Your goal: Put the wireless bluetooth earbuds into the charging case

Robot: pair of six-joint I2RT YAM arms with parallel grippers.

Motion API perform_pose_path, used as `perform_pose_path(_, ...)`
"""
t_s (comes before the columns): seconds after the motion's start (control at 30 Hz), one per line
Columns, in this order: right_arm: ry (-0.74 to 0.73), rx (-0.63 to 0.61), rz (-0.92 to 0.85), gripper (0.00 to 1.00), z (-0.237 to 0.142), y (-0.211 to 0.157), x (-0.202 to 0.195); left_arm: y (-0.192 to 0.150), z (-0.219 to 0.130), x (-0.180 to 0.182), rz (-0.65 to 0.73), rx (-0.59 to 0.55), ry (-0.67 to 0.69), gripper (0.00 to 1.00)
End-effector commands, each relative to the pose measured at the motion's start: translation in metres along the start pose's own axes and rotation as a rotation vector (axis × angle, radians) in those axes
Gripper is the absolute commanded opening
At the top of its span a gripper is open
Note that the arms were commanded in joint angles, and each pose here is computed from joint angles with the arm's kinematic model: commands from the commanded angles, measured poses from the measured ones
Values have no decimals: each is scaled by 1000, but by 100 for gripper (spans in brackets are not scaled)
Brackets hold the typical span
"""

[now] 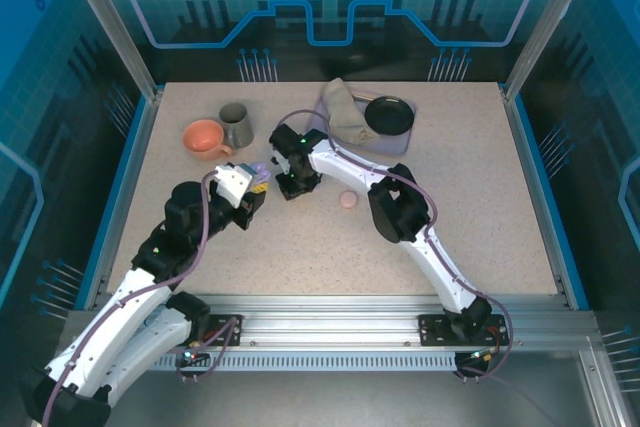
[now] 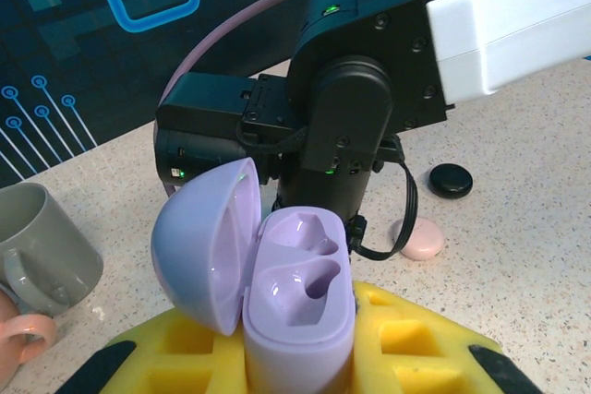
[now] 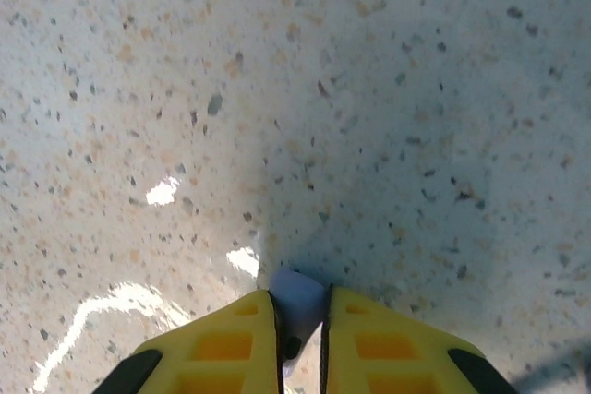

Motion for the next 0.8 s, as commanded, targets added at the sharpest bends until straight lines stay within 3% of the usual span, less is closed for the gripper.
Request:
perform_pose_path(0.0, 22, -14, -26, 15, -24, -10, 8, 7, -2, 7, -9, -5, 27, 0)
perform_pose_path(0.3, 9, -38, -16, 15, -71, -55, -18, 13, 3, 0, -26, -39, -29, 0)
perform_pose_path(0.53, -36, 27, 24, 15, -72, -114, -55, 31, 3, -22, 10, -176, -190, 0)
perform_pose_path(0.77, -74, 84, 59, 16, -61, -149, -79, 38, 3, -31, 40, -221, -262, 0)
Point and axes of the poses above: each hand's point on the last joint's axis, 136 mm out from that joint toward the fingers, its own z axis out along the fingers, its own x axis along the line the jaws close on, y = z × x, the point moved 3 cm from there along -z, back along the fingers, and after that the axes turned 9 degrees about z, right-handed, at the moved point
